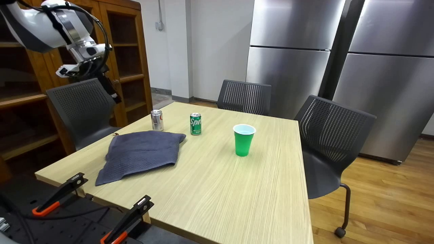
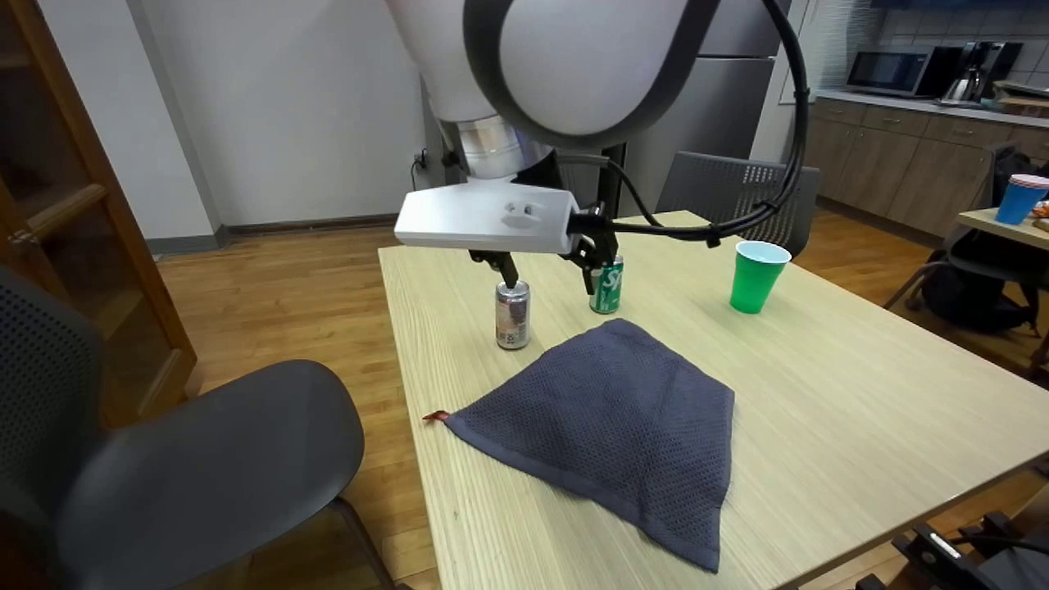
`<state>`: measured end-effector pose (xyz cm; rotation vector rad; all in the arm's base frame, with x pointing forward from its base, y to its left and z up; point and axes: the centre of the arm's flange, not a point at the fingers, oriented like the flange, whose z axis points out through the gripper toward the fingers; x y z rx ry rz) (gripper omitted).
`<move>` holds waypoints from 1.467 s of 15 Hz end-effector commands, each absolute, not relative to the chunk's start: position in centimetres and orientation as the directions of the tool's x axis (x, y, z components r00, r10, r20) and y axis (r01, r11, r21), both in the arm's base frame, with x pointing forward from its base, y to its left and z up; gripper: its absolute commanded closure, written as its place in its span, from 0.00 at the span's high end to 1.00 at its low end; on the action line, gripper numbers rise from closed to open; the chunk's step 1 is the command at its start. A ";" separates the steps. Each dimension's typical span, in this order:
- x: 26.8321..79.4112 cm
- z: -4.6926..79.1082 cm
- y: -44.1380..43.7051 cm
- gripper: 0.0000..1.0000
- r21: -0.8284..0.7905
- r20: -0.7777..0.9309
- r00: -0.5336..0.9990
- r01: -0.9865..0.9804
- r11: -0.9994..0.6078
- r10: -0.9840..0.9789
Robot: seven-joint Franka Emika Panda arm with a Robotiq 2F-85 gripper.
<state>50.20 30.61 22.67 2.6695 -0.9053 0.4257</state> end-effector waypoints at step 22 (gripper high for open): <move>48.1 26.3 18.2 1.00 -0.031 0.303 0.644 -0.730 -0.683 -0.702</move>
